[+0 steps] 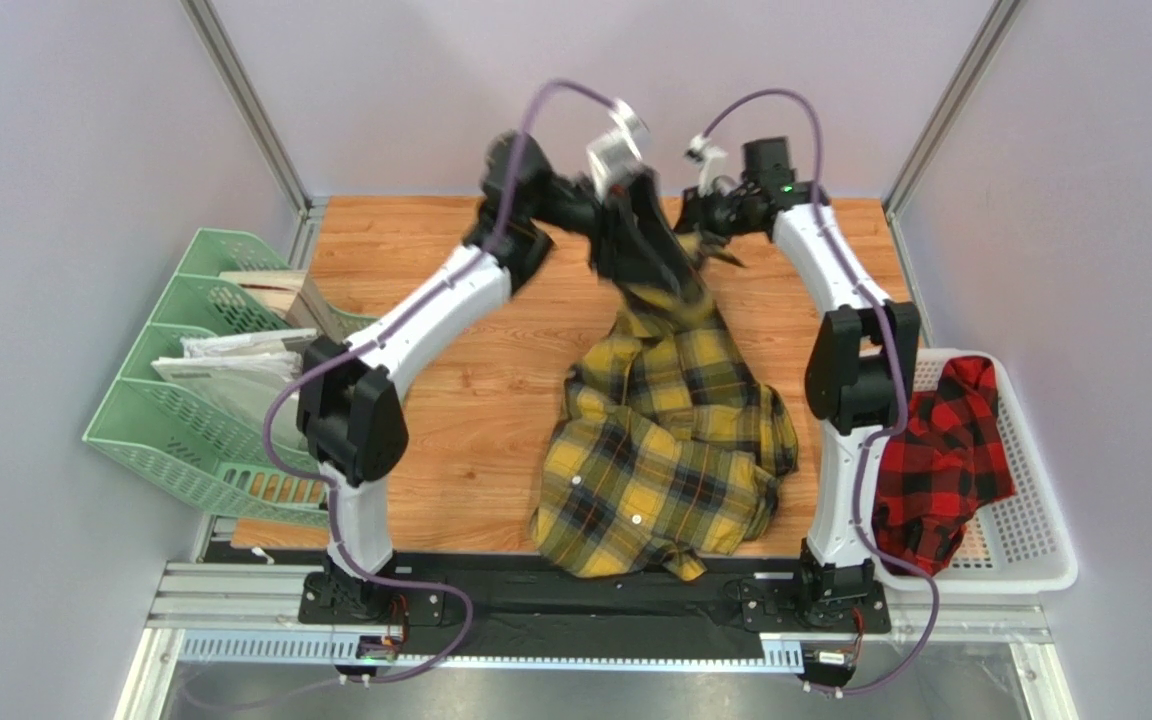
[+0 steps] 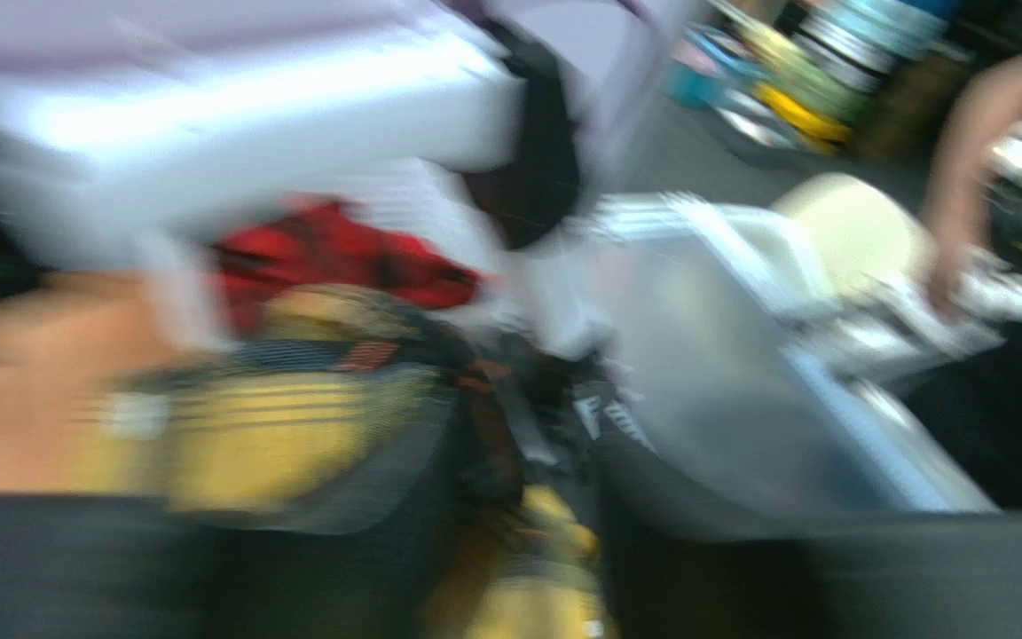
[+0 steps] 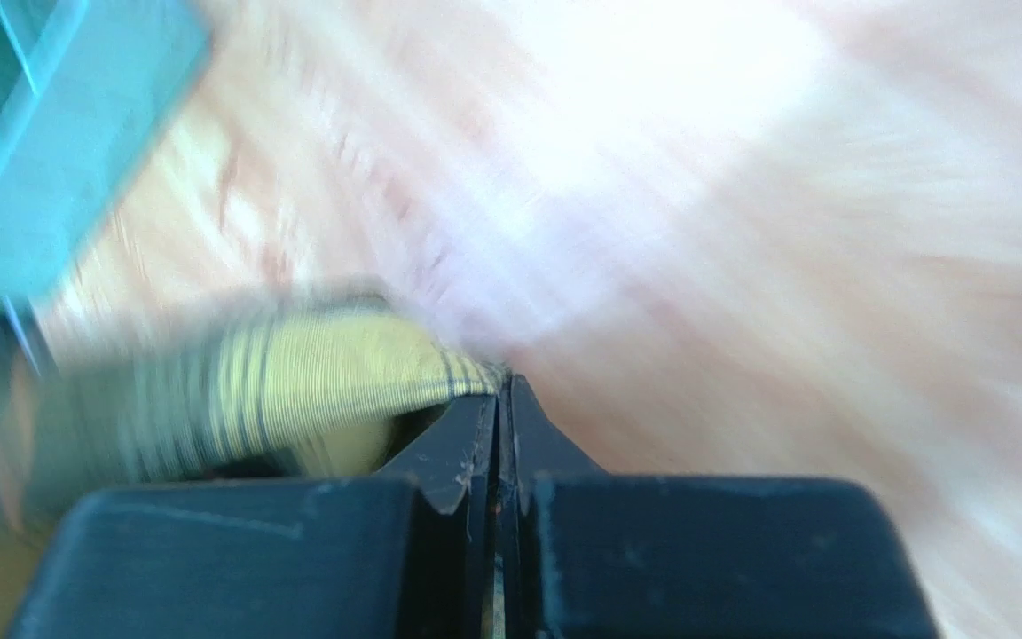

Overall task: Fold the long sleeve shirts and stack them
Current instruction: Flatten the shirt out

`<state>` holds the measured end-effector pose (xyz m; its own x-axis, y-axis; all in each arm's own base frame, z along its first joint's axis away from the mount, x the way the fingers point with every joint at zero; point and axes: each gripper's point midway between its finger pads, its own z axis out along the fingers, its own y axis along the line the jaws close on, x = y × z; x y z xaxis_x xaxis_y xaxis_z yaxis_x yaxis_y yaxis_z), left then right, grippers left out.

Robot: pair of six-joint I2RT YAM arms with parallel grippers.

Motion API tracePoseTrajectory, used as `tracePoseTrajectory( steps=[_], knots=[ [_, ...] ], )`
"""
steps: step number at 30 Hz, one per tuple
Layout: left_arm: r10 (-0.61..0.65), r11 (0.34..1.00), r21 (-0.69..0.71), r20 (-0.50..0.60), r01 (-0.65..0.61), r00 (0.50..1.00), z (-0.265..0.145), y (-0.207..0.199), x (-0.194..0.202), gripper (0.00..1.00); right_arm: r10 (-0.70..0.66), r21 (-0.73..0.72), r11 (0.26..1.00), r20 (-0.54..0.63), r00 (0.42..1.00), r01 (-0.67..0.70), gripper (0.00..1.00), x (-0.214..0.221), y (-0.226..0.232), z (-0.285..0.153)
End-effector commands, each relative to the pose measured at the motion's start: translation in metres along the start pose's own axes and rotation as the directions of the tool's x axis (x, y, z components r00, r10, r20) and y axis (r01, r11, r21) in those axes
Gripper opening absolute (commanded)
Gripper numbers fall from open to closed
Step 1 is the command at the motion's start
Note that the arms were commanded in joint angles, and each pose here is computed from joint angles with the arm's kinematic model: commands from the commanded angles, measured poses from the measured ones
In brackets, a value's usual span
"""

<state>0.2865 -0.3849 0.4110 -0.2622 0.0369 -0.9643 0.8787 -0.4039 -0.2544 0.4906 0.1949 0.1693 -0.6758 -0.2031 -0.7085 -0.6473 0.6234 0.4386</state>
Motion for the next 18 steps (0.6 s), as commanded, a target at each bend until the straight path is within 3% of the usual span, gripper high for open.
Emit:
tracePoseTrajectory(
  steps=[1, 4, 7, 8, 9, 10, 12, 15, 18],
  knots=[
    [0.171, 0.951, 0.288, -0.179, -0.115, 0.969, -0.004, -0.103, 0.052, 0.99, 0.043, 0.035, 0.998, 0.202, 0.978, -0.051, 0.00, -0.069, 0.013, -0.089],
    [0.026, 0.991, 0.131, -0.154, -0.006, 0.988, -0.043, -0.069, 0.082, 0.99, 0.032, 0.024, 0.999, 0.221, 0.975, -0.038, 0.00, -0.064, 0.039, -0.111],
    [-0.147, 0.987, 0.040, -0.161, 0.156, 0.976, -0.073, -0.041, 0.107, 0.99, 0.013, 0.031, 0.999, 0.243, 0.970, -0.021, 0.00, -0.055, 0.057, -0.123],
    [0.026, 0.999, 0.040, -0.197, -0.018, 0.980, -0.080, -0.037, 0.102, 0.99, 0.009, 0.035, 0.999, 0.246, 0.969, -0.018, 0.00, -0.053, 0.061, -0.126],
    [-0.127, 0.992, -0.015, -0.249, 0.127, 0.960, -0.083, -0.040, 0.105, 0.99, -0.005, 0.043, 0.999, 0.257, 0.966, -0.006, 0.00, -0.054, 0.069, -0.134],
    [-0.230, 0.973, -0.039, -0.257, 0.227, 0.939, -0.086, -0.018, 0.116, 0.99, 0.004, 0.044, 0.999, 0.250, 0.968, -0.015, 0.00, -0.049, 0.070, -0.134],
    [-0.283, 0.959, -0.091, -0.239, 0.269, 0.929, -0.094, -0.002, 0.093, 0.99, 0.000, 0.052, 0.999, 0.251, 0.968, -0.013, 0.00, -0.047, 0.077, -0.139],
    [-0.470, 0.882, -0.153, -0.205, 0.446, 0.859, -0.097, 0.017, 0.072, 0.99, 0.024, 0.062, 0.997, 0.255, 0.967, -0.041, 0.00, -0.043, 0.083, -0.144],
    [-0.498, 0.867, -0.115, -0.172, 0.484, 0.850, -0.091, 0.002, 0.040, 0.99, 0.012, 0.087, 0.996, 0.265, 0.964, -0.036, 0.00, -0.042, 0.086, -0.148]
  ],
)
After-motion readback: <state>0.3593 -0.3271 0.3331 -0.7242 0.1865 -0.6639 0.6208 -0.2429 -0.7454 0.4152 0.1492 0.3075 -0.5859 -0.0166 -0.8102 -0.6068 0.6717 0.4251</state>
